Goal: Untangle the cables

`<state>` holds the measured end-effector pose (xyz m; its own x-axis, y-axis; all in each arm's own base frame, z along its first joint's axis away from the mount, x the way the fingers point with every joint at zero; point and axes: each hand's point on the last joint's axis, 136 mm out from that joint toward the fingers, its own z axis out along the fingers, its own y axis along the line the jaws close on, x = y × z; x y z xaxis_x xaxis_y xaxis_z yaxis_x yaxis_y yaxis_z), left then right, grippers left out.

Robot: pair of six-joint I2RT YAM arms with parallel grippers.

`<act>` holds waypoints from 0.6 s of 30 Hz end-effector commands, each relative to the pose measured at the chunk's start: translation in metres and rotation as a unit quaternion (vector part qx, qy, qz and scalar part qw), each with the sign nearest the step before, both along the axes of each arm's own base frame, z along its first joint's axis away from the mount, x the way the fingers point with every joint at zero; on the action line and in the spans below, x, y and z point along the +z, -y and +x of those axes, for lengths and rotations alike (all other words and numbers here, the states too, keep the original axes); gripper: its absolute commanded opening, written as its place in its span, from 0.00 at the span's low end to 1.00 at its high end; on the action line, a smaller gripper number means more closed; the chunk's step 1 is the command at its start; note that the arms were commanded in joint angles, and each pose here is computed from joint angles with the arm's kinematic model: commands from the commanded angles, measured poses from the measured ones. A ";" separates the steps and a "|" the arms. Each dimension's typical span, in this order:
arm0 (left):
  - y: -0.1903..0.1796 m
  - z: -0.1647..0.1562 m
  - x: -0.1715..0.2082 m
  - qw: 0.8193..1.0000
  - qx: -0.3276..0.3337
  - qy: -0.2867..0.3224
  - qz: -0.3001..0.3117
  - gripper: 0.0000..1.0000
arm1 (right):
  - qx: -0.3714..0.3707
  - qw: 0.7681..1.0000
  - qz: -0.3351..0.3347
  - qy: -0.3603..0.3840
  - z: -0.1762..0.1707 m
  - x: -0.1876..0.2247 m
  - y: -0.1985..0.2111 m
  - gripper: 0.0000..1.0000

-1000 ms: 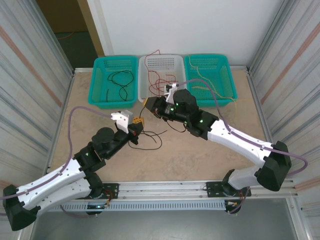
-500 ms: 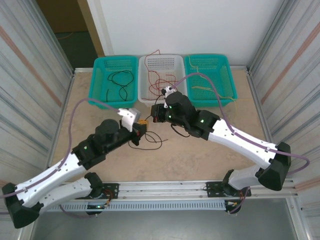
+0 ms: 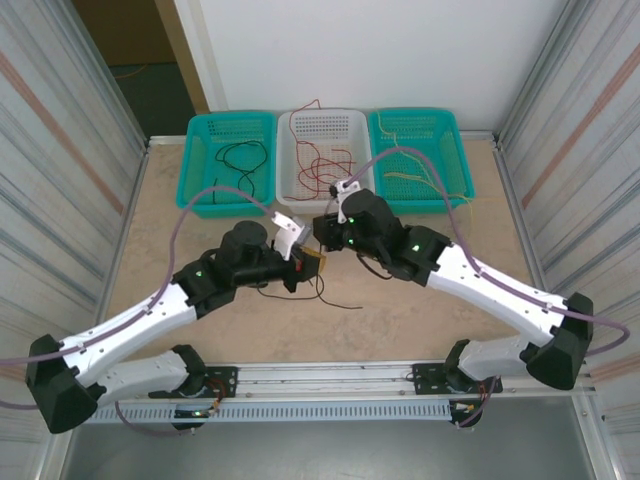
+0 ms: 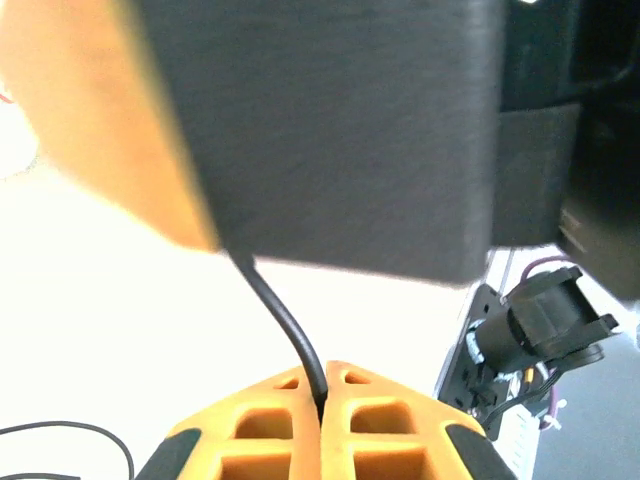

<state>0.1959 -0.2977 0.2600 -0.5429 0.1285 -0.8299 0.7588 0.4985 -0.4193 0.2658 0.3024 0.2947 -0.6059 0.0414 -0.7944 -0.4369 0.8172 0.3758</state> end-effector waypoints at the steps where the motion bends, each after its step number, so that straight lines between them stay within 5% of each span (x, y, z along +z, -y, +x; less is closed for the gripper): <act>1: -0.021 0.016 0.032 0.998 0.044 -0.001 -0.038 0.00 | -0.073 0.997 0.011 0.016 0.013 0.017 0.053 0.40; 9: -0.105 0.093 0.052 0.975 0.221 -0.015 0.011 0.00 | -0.108 0.994 0.031 0.004 -0.004 0.011 0.114 0.60; 11: -0.124 0.120 0.065 0.965 0.260 -0.010 0.018 0.00 | -0.090 0.995 0.021 -0.025 -0.011 -0.009 0.109 0.73; 16: -0.163 0.193 0.092 0.944 0.328 0.005 0.029 0.00 | -0.045 0.995 -0.035 -0.080 -0.029 -0.064 0.082 0.69; 18: -0.181 0.225 0.092 0.935 0.352 0.000 0.040 0.08 | -0.031 0.994 -0.062 -0.087 -0.034 -0.078 0.068 0.68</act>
